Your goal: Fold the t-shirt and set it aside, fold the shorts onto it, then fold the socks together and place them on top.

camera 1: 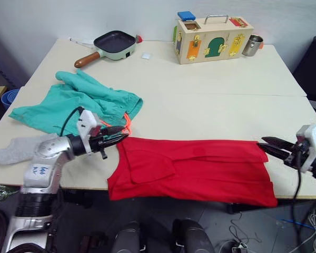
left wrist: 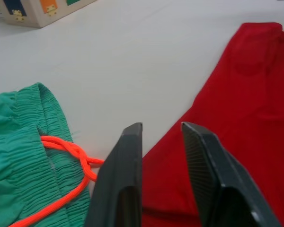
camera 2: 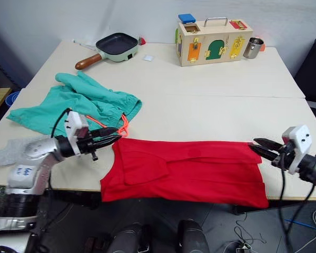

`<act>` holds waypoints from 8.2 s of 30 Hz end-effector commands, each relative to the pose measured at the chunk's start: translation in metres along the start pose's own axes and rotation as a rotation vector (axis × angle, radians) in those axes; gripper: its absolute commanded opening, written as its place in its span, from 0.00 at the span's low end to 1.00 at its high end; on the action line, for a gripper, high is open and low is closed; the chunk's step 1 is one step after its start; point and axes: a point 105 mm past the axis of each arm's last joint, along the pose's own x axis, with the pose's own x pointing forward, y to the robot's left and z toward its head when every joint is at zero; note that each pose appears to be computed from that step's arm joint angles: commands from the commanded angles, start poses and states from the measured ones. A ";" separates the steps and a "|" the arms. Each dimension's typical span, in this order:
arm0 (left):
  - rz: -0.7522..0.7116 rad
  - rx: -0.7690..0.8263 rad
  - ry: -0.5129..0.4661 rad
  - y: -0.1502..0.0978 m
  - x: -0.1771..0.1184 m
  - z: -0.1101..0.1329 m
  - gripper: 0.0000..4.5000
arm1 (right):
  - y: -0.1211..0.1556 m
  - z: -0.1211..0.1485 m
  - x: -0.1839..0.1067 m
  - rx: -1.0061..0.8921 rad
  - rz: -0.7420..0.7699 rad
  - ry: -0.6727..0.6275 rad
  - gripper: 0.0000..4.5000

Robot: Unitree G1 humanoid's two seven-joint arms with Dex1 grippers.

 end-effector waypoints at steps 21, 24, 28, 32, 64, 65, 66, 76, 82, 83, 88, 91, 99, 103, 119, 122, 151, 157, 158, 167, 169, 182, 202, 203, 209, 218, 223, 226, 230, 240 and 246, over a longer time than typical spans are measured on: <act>-0.302 0.016 -0.093 -0.047 -0.007 0.018 1.00 | -0.053 -0.015 0.042 0.070 0.140 0.526 0.80; -0.299 0.016 -0.092 -0.048 -0.009 0.019 1.00 | -0.052 -0.016 0.046 0.076 0.149 0.533 0.55; -0.294 0.023 -0.092 -0.047 -0.009 0.019 1.00 | -0.050 -0.018 0.050 0.078 0.165 0.540 0.24; -0.302 0.024 -0.091 -0.048 -0.008 0.019 1.00 | -0.048 -0.020 0.052 0.068 0.170 0.548 0.01; -0.177 0.037 -0.055 -0.022 0.014 0.018 1.00 | -0.088 0.056 0.085 -0.236 -0.138 0.295 0.51; -0.180 0.045 -0.041 -0.019 0.015 0.016 1.00 | -0.090 0.061 0.077 -0.209 -0.133 0.274 0.60; -0.177 0.056 -0.028 -0.016 0.015 0.014 1.00 | -0.092 0.065 0.069 -0.170 -0.127 0.252 0.67; -0.260 0.013 0.081 0.006 0.035 0.000 1.00 | -0.089 0.039 -0.013 0.491 -0.244 0.356 0.99; -0.329 0.016 0.133 -0.002 0.060 -0.020 1.00 | -0.049 -0.005 -0.032 0.695 -0.273 0.483 0.99; -0.337 0.016 0.144 -0.003 0.065 -0.023 1.00 | -0.041 -0.012 -0.036 0.728 -0.290 0.511 0.99; -0.341 0.009 0.222 0.001 0.075 -0.035 1.00 | -0.011 -0.035 -0.038 0.815 -0.338 0.596 0.99; -0.351 0.004 0.238 0.003 0.076 -0.038 1.00 | -0.003 -0.040 -0.033 0.840 -0.343 0.591 0.99; -0.356 -0.093 0.234 -0.001 0.073 -0.039 1.00 | -0.005 -0.048 0.005 0.962 -0.344 0.498 0.99; -0.354 -0.132 0.244 -0.001 0.070 -0.039 0.91 | -0.011 -0.048 0.023 0.978 -0.374 0.464 0.86; -0.251 -0.186 0.251 0.002 0.062 -0.042 0.01 | -0.019 -0.019 0.062 0.939 -0.300 0.352 0.00; -0.201 -0.244 0.211 0.002 0.060 -0.038 0.01 | -0.032 -0.011 0.068 0.857 -0.333 0.328 0.00; 0.135 -0.458 0.071 -0.052 0.075 -0.028 0.05 | -0.105 0.052 0.119 0.266 -0.557 0.134 0.17; -0.033 -0.356 0.182 -0.043 0.052 -0.020 0.43 | -0.101 0.052 0.092 0.288 -0.393 0.219 0.63; -0.041 -0.352 0.194 -0.037 0.048 -0.018 0.51 | -0.100 0.053 0.085 0.302 -0.358 0.233 0.71; -0.077 -0.319 0.207 0.013 0.066 0.009 1.00 | -0.033 0.048 0.052 0.422 0.017 0.360 1.00; -0.092 -0.308 0.200 0.018 0.081 0.011 1.00 | -0.008 0.043 0.049 0.446 0.054 0.379 1.00; -0.213 -0.303 0.195 0.007 0.177 0.011 1.00 | 0.096 0.003 0.052 0.535 0.122 0.412 1.00; -0.163 -0.438 0.188 0.002 0.192 0.006 0.81 | 0.165 -0.008 0.086 0.517 0.194 0.393 1.00; -0.152 -0.458 0.182 0.005 0.190 0.006 0.81 | 0.165 -0.009 0.085 0.517 0.192 0.396 1.00; -0.150 -0.561 0.158 0.007 0.187 0.010 0.81 | 0.163 -0.008 0.082 0.519 0.184 0.400 1.00; -0.199 -0.426 0.321 -0.017 0.199 -0.011 0.81 | 0.166 -0.006 0.081 0.510 0.203 0.407 1.00; -0.155 -0.477 0.277 -0.016 0.206 -0.006 0.57 | 0.170 -0.006 0.084 0.512 0.209 0.412 1.00; -0.167 -0.540 0.223 -0.015 0.207 0.004 0.36 | 0.171 -0.006 0.085 0.518 0.210 0.413 1.00; -0.167 -0.532 0.257 -0.013 0.201 -0.002 0.30 | 0.174 -0.008 0.084 0.530 0.209 0.413 1.00; -0.172 -0.435 0.368 -0.025 0.205 -0.021 0.30 | 0.176 -0.010 0.089 0.544 0.207 0.429 1.00; -0.159 -0.424 0.374 -0.027 0.206 -0.028 0.11 | 0.181 -0.018 0.094 0.550 0.195 0.461 0.87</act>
